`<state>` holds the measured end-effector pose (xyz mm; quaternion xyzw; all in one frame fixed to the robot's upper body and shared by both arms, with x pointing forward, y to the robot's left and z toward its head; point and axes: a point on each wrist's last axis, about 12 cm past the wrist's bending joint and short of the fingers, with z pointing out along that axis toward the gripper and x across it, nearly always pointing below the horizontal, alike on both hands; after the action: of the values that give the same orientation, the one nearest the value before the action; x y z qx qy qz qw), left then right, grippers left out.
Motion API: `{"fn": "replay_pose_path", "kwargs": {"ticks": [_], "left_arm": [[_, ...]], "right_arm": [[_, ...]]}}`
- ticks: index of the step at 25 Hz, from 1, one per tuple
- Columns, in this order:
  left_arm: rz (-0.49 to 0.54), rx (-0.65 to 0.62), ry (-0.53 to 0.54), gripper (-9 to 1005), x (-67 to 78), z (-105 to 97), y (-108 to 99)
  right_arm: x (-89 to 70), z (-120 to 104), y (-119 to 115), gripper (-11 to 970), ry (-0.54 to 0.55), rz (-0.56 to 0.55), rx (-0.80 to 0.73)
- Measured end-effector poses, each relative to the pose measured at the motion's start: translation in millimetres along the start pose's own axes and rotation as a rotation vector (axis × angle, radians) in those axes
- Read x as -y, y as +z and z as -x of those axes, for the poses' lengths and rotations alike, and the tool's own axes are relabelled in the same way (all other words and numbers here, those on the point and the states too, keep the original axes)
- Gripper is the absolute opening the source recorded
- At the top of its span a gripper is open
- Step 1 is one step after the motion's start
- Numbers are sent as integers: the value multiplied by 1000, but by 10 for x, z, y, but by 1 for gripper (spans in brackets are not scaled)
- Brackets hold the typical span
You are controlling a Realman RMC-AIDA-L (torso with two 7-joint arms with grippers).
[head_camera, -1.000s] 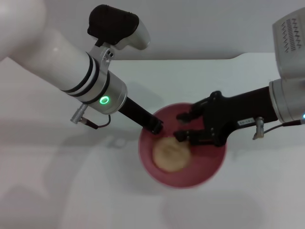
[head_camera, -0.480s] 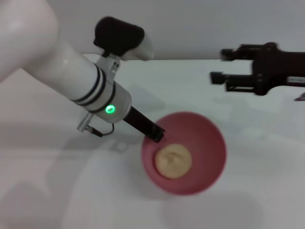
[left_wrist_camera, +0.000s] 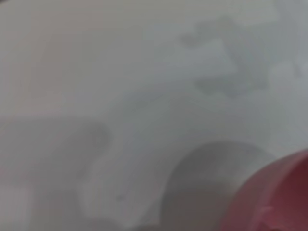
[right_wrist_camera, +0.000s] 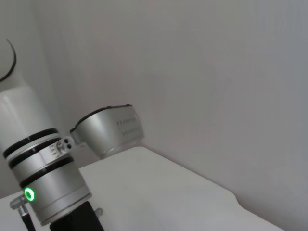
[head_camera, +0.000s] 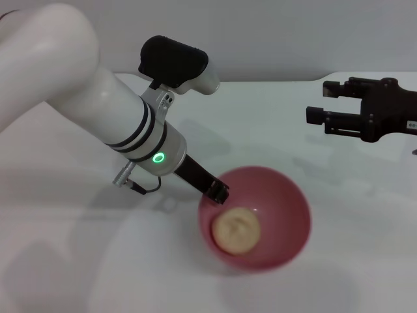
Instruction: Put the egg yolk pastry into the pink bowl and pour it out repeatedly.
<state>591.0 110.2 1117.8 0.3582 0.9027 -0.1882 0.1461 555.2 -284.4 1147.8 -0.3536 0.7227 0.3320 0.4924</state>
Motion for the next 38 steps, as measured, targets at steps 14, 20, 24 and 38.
{"fn": "replay_pose_path", "kwargs": {"ticks": [14,20,24,38], "left_arm": [[14,188,-142,378,-360,84,-326],[-34,544,-207,516,-681,-130,-804],[-151,891,-321,516,-961,-526,-1100],[472,1725,-19,517,-1085,-2249,-1213]], "right_arm": [[36,-29,-14,659,19,-37,29],[113,-166,-65,659,149,-95,130],[189,-295,-143,658,275,-152,236],[188,-1087,-727,655,770,-530,909]]}}
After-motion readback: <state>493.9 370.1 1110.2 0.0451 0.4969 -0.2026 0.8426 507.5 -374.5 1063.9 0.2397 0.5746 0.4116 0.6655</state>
